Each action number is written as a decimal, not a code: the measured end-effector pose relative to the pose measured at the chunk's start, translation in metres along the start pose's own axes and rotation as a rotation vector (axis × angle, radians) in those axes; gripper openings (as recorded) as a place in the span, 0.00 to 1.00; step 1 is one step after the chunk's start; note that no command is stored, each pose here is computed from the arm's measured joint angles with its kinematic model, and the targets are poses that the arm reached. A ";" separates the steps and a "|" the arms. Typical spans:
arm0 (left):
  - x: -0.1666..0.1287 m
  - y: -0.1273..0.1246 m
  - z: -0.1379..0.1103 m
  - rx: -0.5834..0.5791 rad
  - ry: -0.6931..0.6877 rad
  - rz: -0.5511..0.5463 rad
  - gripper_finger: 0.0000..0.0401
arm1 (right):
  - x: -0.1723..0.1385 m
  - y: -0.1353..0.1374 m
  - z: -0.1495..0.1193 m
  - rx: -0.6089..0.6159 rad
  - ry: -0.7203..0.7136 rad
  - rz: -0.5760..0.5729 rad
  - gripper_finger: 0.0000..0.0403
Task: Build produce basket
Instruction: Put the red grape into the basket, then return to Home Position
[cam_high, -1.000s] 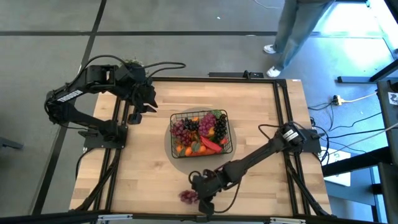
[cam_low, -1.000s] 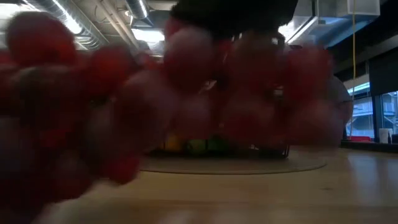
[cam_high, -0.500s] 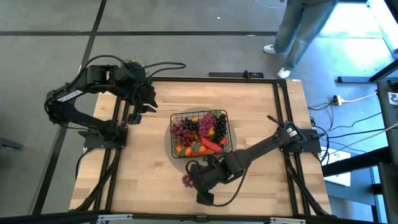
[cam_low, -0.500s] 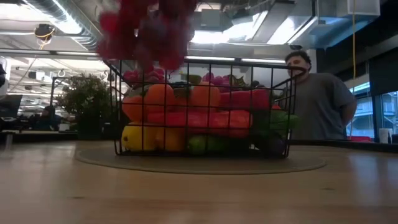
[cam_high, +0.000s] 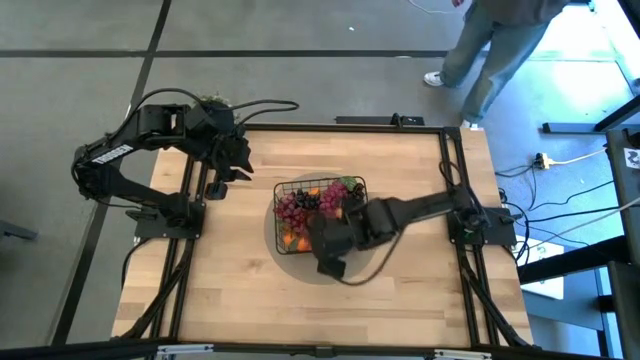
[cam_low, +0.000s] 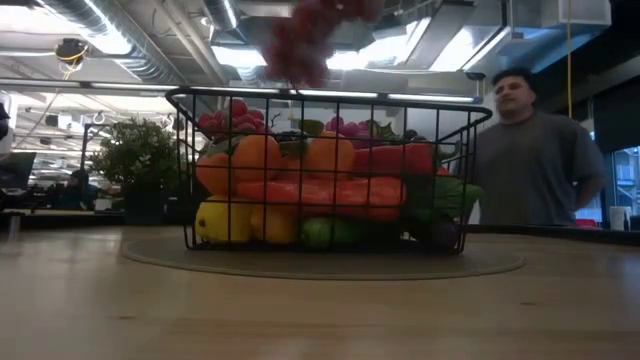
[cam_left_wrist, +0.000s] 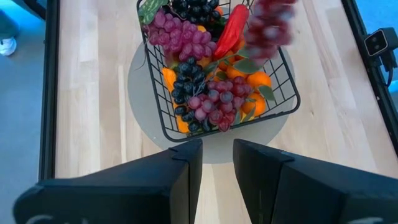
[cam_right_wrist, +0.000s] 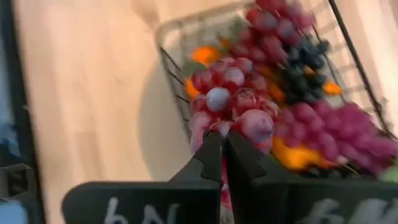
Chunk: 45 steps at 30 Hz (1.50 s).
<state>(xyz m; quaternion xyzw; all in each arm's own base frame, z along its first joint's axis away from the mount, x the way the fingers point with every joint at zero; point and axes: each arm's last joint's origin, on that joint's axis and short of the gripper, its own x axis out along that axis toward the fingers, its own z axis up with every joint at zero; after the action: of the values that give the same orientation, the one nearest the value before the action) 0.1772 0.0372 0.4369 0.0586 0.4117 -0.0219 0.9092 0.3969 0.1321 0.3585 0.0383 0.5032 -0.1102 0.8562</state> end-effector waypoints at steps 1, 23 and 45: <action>0.000 0.000 0.000 0.000 0.000 0.000 0.19 | 0.002 -0.006 0.001 -0.016 0.021 -0.006 0.00; 0.000 0.000 0.000 -0.009 -0.003 0.001 0.19 | 0.072 -0.055 -0.001 -0.113 0.260 0.085 0.00; 0.000 0.000 0.000 -0.011 -0.001 0.005 0.19 | 0.067 -0.066 0.002 -0.085 0.318 0.192 0.29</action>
<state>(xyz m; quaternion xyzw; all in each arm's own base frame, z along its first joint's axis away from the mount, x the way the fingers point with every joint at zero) 0.1774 0.0375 0.4370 0.0548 0.4112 -0.0173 0.9097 0.4154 0.0574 0.3042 0.0671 0.6304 0.0009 0.7734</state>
